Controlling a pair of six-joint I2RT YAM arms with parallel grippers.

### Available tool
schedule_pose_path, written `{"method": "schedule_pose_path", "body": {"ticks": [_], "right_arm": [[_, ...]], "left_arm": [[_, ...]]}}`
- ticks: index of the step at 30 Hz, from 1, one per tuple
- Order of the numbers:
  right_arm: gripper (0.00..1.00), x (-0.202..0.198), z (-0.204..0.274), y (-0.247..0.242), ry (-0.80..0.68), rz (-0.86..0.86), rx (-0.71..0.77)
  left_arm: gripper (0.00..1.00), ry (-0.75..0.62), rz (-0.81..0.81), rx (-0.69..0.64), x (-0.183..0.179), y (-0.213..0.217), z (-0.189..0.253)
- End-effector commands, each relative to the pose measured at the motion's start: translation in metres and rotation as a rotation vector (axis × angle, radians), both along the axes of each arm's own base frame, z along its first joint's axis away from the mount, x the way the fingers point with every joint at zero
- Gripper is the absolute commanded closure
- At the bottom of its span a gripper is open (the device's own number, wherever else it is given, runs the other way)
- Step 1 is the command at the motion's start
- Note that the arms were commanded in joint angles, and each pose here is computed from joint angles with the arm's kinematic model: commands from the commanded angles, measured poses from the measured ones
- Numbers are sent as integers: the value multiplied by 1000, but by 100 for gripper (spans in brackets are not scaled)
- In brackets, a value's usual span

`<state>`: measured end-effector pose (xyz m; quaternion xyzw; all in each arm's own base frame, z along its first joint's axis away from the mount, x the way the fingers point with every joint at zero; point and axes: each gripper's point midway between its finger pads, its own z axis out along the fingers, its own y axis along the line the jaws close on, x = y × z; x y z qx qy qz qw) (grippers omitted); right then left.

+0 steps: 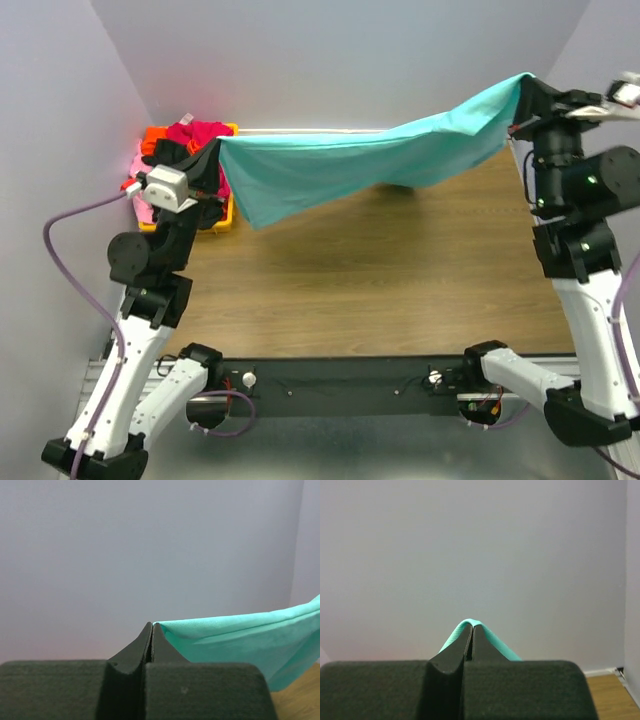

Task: Fold and stack the t-shirts
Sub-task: Flatten the tshirt out

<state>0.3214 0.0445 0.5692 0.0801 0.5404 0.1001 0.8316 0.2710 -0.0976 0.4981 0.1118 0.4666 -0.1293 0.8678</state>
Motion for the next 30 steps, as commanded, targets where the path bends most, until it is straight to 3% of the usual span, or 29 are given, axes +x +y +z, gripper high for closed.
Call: {"method": "schedule_pose_path", "body": {"ticks": [1, 3, 7, 13, 16, 23, 25, 26, 29, 30], "right_arm": [[99, -46, 33, -5, -109, 40, -2], [99, -74, 57, -13, -174, 29, 9], [99, -91, 75, -22, -216, 1, 6], [100, -74, 80, -19, -205, -10, -7], [99, -33, 55, -24, -117, -84, 11], [99, 77, -21, -22, 34, -234, -1], [99, 127, -63, -18, 121, -260, -21], [99, 163, -92, -16, 178, -278, -31], [99, 219, -136, -31, 254, -320, -8], [99, 237, -153, -32, 281, -319, -6]], "left_arm": [[100, -50, -65, -15, -37, 1, 22], [100, -112, -86, -41, -64, 6, 41], [100, -167, -121, -40, -85, 6, 57], [100, -169, -179, -22, -78, -7, 62], [100, -126, -150, -65, -44, -10, 45], [100, 97, 42, -84, 82, -13, -36], [100, 115, 72, -88, 106, -15, -42], [100, 187, 105, -76, 138, -18, -70], [100, 235, 148, -82, 183, -18, -84], [98, 305, 190, -70, 215, -14, -117]]}}
